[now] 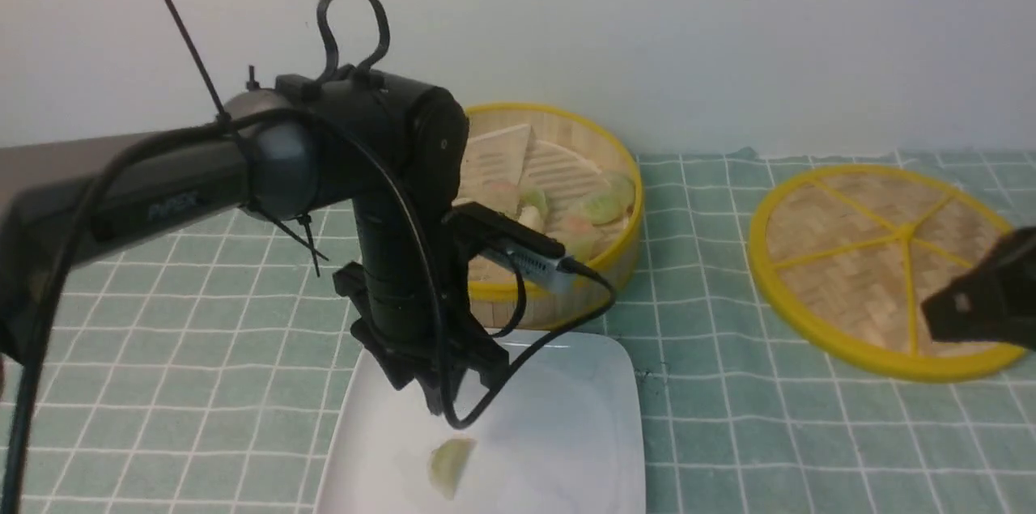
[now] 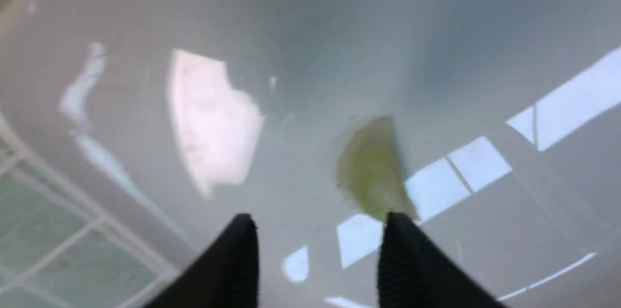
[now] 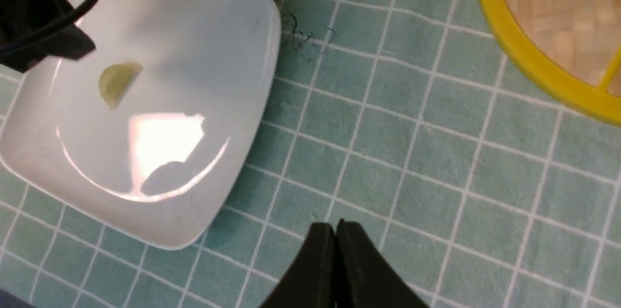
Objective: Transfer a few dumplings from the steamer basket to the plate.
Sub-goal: Use the left arm to put the dumpling into the plate, then use the right arm to grab a dumpling from inside the steamer
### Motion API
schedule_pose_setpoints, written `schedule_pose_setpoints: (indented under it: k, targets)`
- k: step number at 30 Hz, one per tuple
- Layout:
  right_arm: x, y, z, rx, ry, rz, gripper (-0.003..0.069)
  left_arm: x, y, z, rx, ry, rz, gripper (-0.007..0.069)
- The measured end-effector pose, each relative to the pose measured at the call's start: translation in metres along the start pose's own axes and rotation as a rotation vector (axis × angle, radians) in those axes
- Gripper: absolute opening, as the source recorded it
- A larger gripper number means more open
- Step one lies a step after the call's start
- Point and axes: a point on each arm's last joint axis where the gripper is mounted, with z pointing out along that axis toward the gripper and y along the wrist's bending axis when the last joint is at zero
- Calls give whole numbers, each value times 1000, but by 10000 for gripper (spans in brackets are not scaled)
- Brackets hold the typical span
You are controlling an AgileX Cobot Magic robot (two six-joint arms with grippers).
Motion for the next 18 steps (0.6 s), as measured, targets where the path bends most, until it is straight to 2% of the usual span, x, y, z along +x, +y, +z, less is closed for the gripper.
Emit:
schedule_pose_setpoints:
  k: [1,2,5,10,14,18]
  targets:
    - [-13,5,12,-10,22,-27,-13,3,6,-11,-8,-27,-30,107]
    - [-23,10,17,-17,24,-50,-12,7,11,-23,-11,-60,-51,67]
    - [-50,18,39,-22,51,-86,-12,27,29,-53,-6,-140,-130,9]
    - [-92,24,83,-22,94,-104,-1,79,50,-81,9,-209,-255,-6]
    - [-129,40,123,-27,97,-176,59,126,53,-85,0,-254,-322,-6]
    - [-148,54,153,-21,98,-236,127,147,46,-87,0,-280,-328,-6]
